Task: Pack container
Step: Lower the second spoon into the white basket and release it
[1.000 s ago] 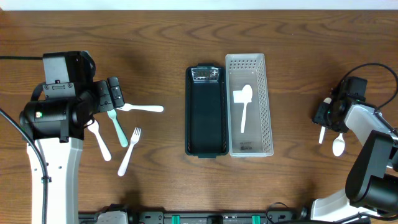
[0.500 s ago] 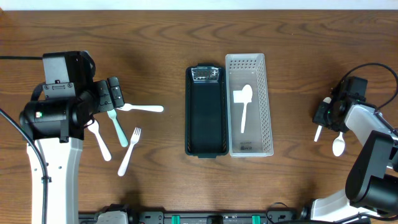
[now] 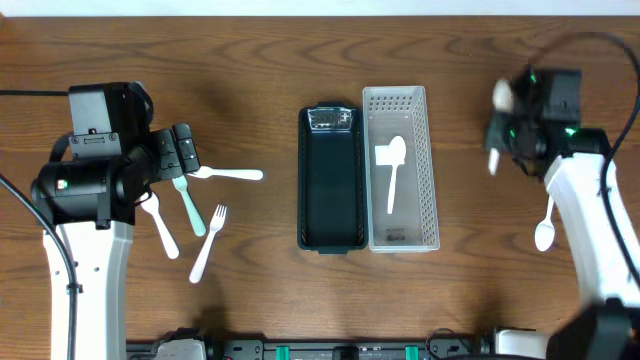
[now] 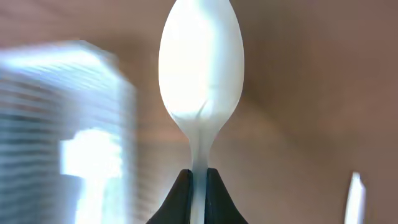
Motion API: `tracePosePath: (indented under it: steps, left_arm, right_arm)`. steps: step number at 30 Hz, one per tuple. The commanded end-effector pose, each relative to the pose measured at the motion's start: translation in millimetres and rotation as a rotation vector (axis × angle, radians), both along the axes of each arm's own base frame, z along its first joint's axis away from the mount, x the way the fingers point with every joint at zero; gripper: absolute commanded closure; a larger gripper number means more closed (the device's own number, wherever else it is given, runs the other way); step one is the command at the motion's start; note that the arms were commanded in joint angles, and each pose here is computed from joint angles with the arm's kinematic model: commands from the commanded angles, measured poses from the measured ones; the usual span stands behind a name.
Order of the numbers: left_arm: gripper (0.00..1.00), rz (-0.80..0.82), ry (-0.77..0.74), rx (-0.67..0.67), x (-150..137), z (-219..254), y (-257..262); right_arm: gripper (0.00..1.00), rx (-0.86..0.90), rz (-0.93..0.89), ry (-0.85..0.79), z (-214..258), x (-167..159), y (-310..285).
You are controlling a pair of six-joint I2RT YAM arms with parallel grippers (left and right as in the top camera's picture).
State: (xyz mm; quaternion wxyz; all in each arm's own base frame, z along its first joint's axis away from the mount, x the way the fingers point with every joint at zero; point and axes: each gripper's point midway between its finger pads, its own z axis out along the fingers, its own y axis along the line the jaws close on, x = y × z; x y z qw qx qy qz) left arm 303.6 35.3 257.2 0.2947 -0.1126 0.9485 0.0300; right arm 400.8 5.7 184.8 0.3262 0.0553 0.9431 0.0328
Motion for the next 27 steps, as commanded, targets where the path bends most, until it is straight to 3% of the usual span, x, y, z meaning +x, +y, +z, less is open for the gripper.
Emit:
tracePosePath:
  steps: [1, 7, 15, 19, 20, 22, 27]
  left_arm:
    - [0.02, 0.007, -0.005, 0.008, 1.6, 3.3, 2.7]
    - [0.02, 0.007, -0.005, 0.008, 1.6, 3.3, 2.7]
    - [0.02, 0.006, -0.005, 0.008, 1.6, 3.2, 2.7]
    - [0.02, 0.006, -0.005, 0.008, 1.6, 3.2, 2.7]
    - [0.02, 0.006, -0.005, 0.008, 1.6, 3.2, 2.7]
    - [0.02, 0.006, -0.005, 0.008, 1.6, 3.2, 2.7]
    - [0.02, 0.006, -0.005, 0.008, 1.6, 3.2, 2.7]
  right_arm:
    - [0.99, 0.043, 0.109, -0.059, 27.5, -0.6, 57.1]
    - [0.99, 0.09, 0.164, 0.044, -13.1, -7.0, 114.9]
    - [0.99, 0.04, 0.189, 0.322, -120.3, -18.4, 134.7]
    - [0.98, 0.023, 0.209, 0.359, -136.3, -22.2, 140.6]
    - [0.96, 0.024, 0.211, 0.355, -135.6, -21.6, 141.3]
    - [0.73, 0.029, 0.215, 0.332, -126.4, -17.8, 143.3]
    - [0.49, 0.013, 0.233, 0.21, -70.9, -3.3, 140.1]
